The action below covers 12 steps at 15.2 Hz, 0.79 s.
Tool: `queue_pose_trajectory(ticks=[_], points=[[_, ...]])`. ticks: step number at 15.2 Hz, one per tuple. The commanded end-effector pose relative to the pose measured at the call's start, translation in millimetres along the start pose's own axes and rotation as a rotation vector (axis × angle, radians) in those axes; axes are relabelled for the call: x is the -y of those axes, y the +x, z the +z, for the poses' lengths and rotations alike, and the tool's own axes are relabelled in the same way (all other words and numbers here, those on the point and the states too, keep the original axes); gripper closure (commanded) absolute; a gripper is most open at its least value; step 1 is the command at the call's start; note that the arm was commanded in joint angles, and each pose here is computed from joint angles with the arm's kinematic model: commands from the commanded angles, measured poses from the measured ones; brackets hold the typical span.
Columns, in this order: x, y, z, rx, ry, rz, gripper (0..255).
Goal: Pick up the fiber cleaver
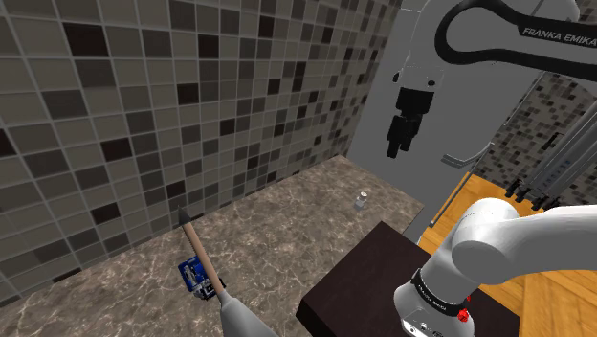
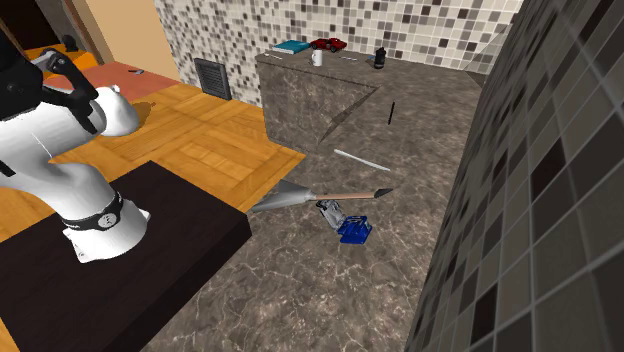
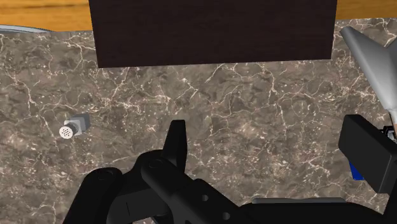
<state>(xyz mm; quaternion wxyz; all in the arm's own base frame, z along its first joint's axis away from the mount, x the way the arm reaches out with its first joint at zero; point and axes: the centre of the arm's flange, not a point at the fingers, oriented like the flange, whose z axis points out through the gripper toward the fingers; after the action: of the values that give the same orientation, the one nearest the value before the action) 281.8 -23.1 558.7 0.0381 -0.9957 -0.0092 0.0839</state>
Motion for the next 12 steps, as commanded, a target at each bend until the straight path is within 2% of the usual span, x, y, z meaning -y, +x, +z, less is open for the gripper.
queue_pose_trajectory(ticks=[1, 12], points=[[0, 0, 0, 0.0, 0.0, 0.0, 0], [104, 57, 86, -0.015, -0.019, -0.017, 0]])
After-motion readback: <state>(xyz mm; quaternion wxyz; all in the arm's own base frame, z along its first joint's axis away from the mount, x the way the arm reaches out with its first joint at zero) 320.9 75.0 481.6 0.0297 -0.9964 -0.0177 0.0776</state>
